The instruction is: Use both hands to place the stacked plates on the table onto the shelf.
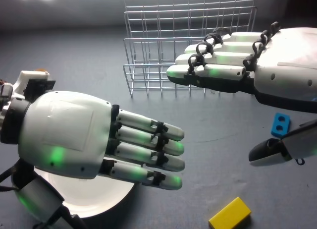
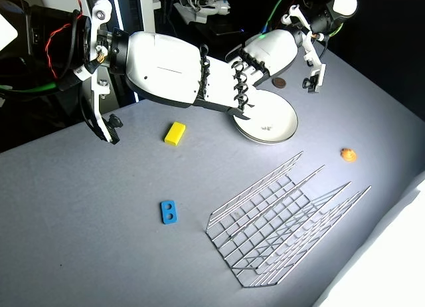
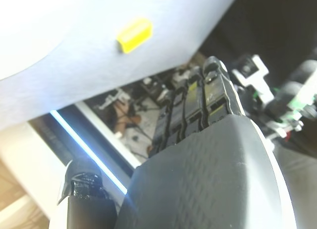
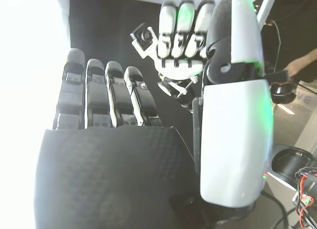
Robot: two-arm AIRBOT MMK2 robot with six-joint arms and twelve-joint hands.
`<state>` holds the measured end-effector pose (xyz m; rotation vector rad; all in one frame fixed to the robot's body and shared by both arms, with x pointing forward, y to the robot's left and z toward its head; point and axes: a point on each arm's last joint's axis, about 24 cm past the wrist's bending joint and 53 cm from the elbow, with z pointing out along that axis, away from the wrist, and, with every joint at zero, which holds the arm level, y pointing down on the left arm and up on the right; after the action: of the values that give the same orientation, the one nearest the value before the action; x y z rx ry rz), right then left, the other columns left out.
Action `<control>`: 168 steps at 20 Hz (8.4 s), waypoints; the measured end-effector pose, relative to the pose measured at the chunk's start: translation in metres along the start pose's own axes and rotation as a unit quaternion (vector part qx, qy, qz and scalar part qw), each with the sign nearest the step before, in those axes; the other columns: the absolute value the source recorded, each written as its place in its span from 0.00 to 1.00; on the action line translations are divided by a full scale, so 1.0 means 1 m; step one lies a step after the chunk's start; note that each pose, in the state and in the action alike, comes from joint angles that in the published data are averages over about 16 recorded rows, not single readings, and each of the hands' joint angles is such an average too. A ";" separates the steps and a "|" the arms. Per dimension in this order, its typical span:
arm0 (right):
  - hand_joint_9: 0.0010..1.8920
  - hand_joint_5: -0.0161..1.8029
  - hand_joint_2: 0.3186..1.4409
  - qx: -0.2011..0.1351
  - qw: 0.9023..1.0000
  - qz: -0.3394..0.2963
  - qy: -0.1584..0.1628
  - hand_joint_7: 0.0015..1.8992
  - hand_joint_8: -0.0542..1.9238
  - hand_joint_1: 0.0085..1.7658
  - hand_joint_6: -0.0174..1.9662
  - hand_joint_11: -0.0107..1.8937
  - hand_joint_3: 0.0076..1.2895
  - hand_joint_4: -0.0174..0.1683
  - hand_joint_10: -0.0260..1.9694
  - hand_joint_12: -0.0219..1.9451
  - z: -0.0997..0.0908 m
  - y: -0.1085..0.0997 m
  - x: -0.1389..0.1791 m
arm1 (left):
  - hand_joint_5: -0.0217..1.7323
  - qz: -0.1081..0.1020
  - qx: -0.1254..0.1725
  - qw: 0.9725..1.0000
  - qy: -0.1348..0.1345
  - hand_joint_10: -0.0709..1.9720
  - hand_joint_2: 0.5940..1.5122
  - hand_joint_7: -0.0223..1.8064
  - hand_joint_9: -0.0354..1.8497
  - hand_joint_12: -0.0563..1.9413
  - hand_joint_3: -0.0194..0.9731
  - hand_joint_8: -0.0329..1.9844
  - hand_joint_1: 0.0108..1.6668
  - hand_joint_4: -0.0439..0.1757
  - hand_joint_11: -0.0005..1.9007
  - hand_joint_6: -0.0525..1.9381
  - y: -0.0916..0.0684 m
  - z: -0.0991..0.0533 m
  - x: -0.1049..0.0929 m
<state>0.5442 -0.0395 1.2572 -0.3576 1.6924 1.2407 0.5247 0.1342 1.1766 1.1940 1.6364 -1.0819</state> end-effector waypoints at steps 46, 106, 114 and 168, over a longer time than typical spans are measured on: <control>0.01 0.02 0.51 0.002 1.000 -0.003 0.004 0.01 0.03 0.62 0.02 0.02 0.01 0.10 0.02 0.02 0.000 -0.002 0.003 | 0.02 -0.050 -0.155 0.977 0.135 0.04 0.55 0.02 0.03 0.02 0.03 0.01 0.01 0.20 0.01 0.03 0.087 -0.134 0.072; 0.01 0.02 0.57 -0.077 0.968 -0.233 0.057 0.01 0.03 0.67 0.02 0.01 0.01 0.14 0.02 0.16 0.066 0.020 0.082 | 0.01 -0.237 -0.177 0.952 0.078 0.02 0.56 0.01 0.02 0.03 0.03 0.01 0.01 0.19 0.01 0.02 0.047 -0.045 0.107; 0.01 0.02 0.58 -0.060 0.966 -0.241 0.068 0.01 0.03 0.68 0.02 0.01 0.01 0.14 0.02 0.16 0.101 -0.003 0.098 | 0.01 -0.246 -0.179 0.950 0.073 0.03 0.56 0.01 0.01 0.03 0.03 0.01 0.01 0.19 0.01 0.02 0.048 -0.044 0.107; 0.58 0.51 0.57 -0.100 0.969 -0.224 0.015 0.56 0.43 0.73 0.52 0.50 0.01 0.11 0.41 0.51 0.121 0.043 0.068 | 0.02 -0.197 -0.312 0.927 -0.067 0.04 0.56 0.02 0.03 0.03 0.03 0.01 0.01 0.23 0.01 0.04 0.137 -0.125 0.015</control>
<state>0.5444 0.1017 1.2238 -0.8352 1.4082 1.0666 0.6385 0.2808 1.1761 0.3766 1.9515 -0.7486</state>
